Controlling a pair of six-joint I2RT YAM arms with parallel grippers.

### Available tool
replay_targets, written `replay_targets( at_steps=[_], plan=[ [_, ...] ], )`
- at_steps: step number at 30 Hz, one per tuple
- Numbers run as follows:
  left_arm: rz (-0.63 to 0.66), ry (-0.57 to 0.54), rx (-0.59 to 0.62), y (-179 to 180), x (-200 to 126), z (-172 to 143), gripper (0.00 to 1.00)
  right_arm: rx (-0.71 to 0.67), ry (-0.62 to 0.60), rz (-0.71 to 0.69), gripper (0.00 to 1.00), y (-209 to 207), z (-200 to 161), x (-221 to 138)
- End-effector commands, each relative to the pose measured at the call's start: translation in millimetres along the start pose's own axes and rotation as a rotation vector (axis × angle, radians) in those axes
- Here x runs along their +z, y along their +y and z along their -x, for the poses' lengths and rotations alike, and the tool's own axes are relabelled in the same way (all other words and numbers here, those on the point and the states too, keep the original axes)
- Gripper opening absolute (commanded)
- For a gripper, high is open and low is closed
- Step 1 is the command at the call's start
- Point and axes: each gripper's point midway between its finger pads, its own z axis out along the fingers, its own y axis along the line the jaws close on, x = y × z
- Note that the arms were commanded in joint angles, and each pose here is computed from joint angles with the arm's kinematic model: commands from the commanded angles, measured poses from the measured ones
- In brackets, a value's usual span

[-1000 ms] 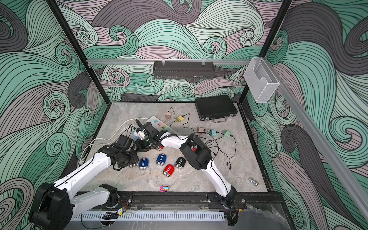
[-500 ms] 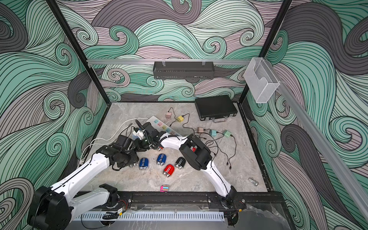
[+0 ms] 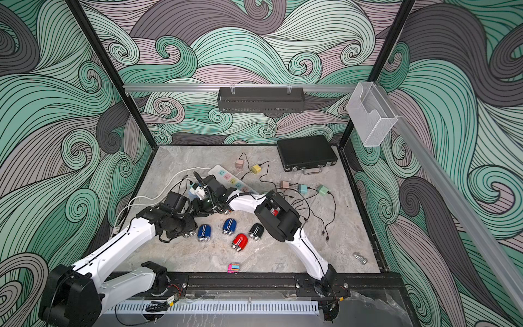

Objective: Unplug the electric shaver
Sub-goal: Remove the charging cable from the electric shaver.

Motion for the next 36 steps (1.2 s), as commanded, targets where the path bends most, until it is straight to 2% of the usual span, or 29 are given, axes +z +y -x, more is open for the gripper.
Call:
replay_targets(
  at_steps=[1,12,16,23,36],
  plan=[
    [-0.04,-0.042,-0.013,-8.4,-13.6,11.8,0.38,0.016,0.013,0.018,0.38,-3.4,-2.8,7.4],
    [-0.033,-0.065,-0.016,-6.1,-15.2,16.4,0.37,0.037,0.037,0.039,0.36,-7.3,-7.0,17.7],
    [-0.035,-0.069,-0.019,-5.7,-15.4,17.5,0.37,0.036,0.035,0.054,0.32,-4.2,-5.6,17.9],
    [-0.031,-0.068,-0.021,-3.6,-14.7,16.5,0.37,0.051,0.038,0.079,0.17,-3.2,-7.7,20.0],
    [-0.01,-0.044,-0.024,-0.8,-9.1,15.3,0.37,0.033,0.038,0.081,0.12,-1.7,0.5,18.6]
  ],
)
